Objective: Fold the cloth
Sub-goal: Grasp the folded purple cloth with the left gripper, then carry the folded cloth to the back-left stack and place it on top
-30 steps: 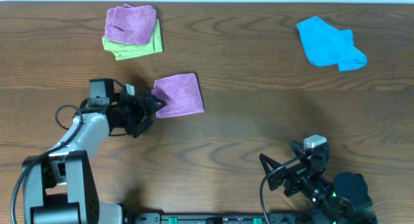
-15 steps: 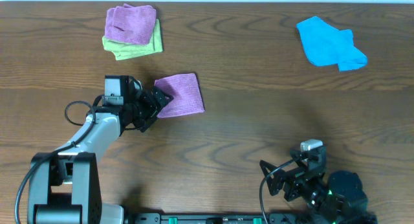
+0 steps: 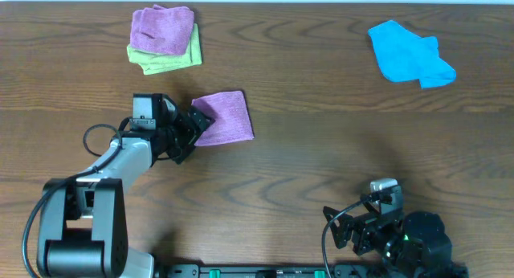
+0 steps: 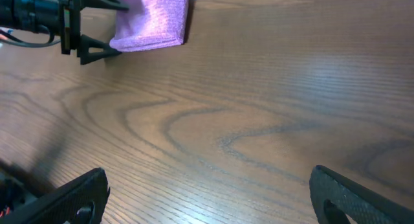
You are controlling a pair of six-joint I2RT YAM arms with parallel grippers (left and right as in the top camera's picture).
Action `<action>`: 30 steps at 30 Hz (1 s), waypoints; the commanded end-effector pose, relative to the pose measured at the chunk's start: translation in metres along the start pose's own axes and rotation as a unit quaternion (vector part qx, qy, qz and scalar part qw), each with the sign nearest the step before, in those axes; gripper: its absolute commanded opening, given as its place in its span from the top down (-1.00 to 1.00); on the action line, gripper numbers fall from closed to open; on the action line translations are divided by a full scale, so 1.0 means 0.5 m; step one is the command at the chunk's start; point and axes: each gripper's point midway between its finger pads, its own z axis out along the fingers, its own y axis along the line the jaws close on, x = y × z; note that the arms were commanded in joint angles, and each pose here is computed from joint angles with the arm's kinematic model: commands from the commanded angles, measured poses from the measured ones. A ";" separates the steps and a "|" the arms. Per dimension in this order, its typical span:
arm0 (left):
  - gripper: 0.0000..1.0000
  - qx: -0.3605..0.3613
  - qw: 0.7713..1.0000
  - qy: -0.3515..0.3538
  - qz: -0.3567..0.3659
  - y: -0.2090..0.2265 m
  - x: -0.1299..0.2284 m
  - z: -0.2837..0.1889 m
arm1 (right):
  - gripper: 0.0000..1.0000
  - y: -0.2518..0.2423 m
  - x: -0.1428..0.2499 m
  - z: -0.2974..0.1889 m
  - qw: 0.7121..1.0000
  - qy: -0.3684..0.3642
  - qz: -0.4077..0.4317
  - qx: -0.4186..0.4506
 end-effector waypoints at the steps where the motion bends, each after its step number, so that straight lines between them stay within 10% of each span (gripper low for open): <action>1: -0.90 -0.025 1.000 0.004 -0.018 0.033 0.004 0.033 | -0.99 -0.006 0.003 0.001 1.000 0.000 0.011 0.006; 5: -0.44 -0.012 1.000 0.005 -0.002 0.025 0.003 0.063 | -0.99 -0.006 0.003 0.001 1.000 0.000 0.011 0.006; 9: 0.88 0.026 0.999 0.010 0.031 -0.002 0.001 0.084 | -0.98 -0.006 0.003 0.001 1.000 0.000 0.011 0.006; 20: 0.89 0.195 0.977 -0.036 0.083 -0.298 -0.120 -0.007 | -0.98 -0.006 0.003 0.001 1.000 0.000 0.011 0.006; 30: 0.89 0.145 0.945 -0.253 0.147 -0.491 -0.335 -0.185 | -0.99 -0.006 0.003 0.001 1.000 0.000 0.011 0.006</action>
